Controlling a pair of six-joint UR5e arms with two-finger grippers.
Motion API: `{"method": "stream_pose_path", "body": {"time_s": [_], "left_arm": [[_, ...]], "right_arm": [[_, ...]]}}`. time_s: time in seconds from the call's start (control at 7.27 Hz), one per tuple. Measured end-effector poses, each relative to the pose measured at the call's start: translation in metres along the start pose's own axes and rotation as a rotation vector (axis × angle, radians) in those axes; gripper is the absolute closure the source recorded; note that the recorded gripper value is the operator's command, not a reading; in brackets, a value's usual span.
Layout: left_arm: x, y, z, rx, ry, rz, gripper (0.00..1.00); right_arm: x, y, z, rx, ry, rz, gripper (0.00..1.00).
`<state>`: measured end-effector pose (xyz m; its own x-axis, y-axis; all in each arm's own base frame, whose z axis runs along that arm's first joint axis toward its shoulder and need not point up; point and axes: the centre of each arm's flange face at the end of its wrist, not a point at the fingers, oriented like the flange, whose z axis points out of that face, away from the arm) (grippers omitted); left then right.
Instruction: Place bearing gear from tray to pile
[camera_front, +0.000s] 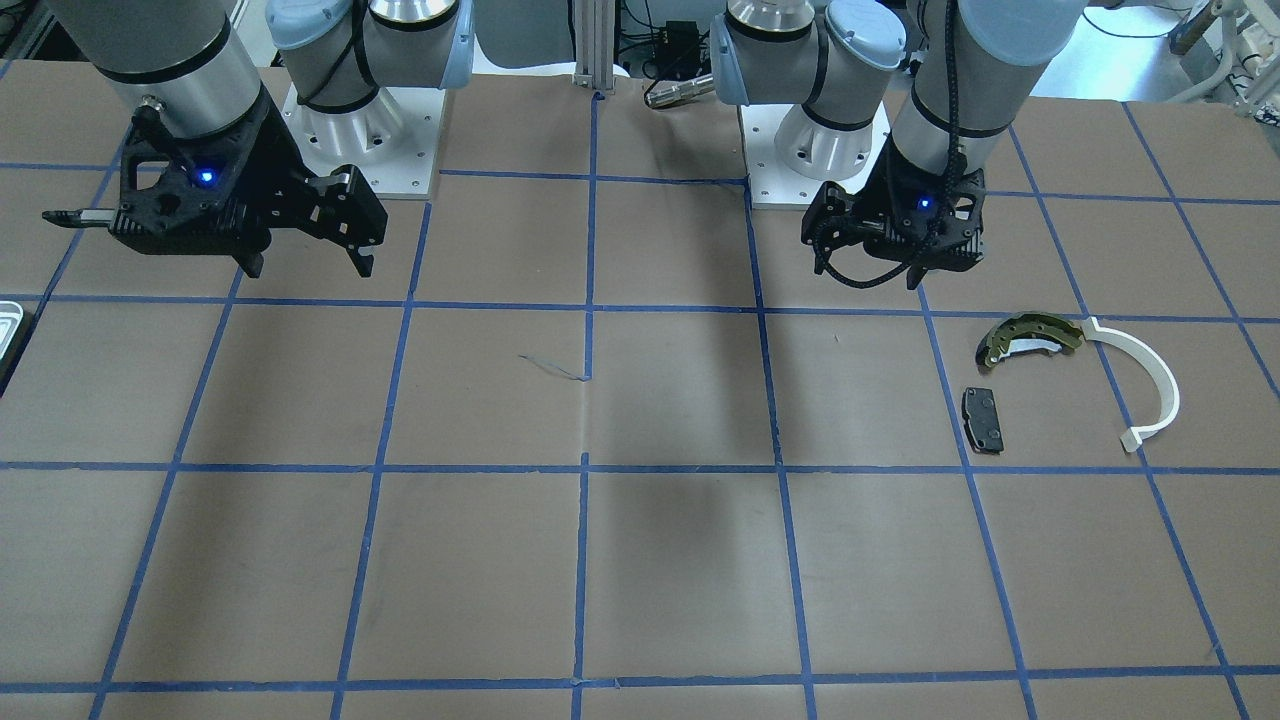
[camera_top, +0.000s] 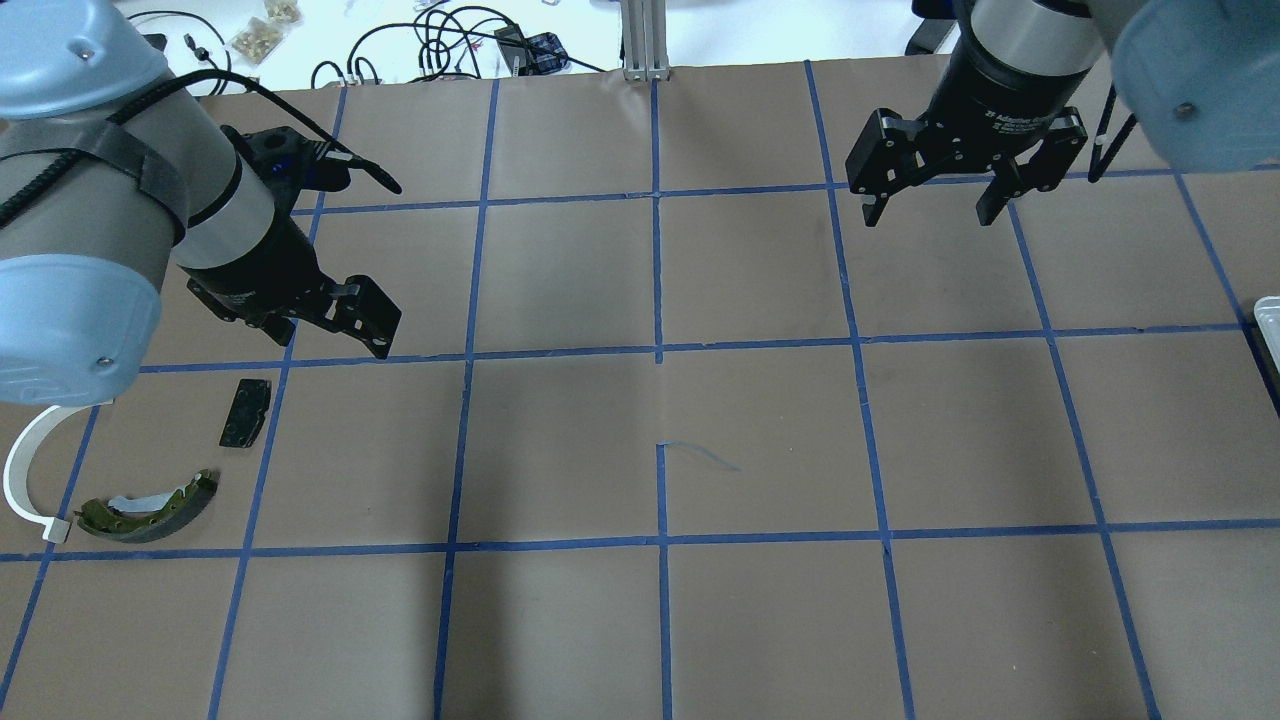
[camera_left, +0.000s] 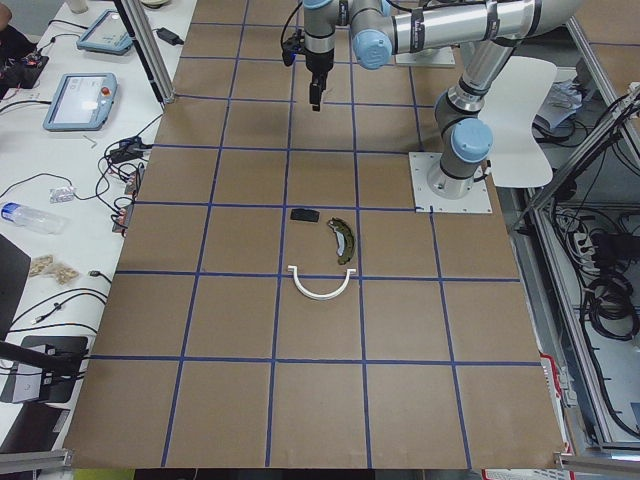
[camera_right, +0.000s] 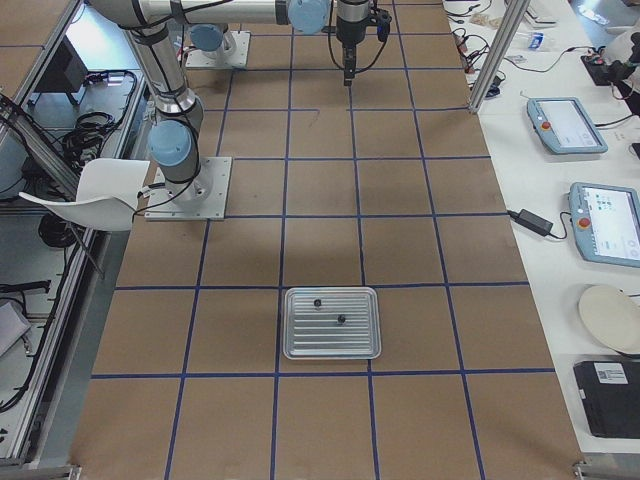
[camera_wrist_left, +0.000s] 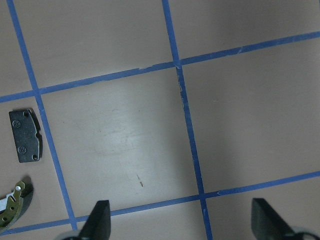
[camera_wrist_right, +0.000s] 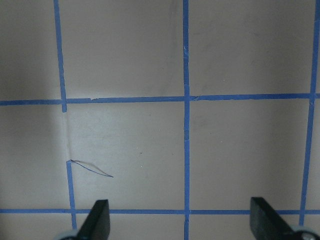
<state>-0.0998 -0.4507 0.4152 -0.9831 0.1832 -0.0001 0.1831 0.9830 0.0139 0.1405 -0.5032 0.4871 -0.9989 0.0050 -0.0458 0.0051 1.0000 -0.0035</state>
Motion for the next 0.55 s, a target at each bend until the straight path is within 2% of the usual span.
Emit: {"method": "stream_pose_path", "body": {"time_s": [0.55], "left_arm": [[-0.0008,-0.0001,0.0002,-0.001,-0.001,0.000,0.00]], "right_arm": [[0.0035,0.0000,0.0029,-0.008,0.014,0.004,0.00]]}}
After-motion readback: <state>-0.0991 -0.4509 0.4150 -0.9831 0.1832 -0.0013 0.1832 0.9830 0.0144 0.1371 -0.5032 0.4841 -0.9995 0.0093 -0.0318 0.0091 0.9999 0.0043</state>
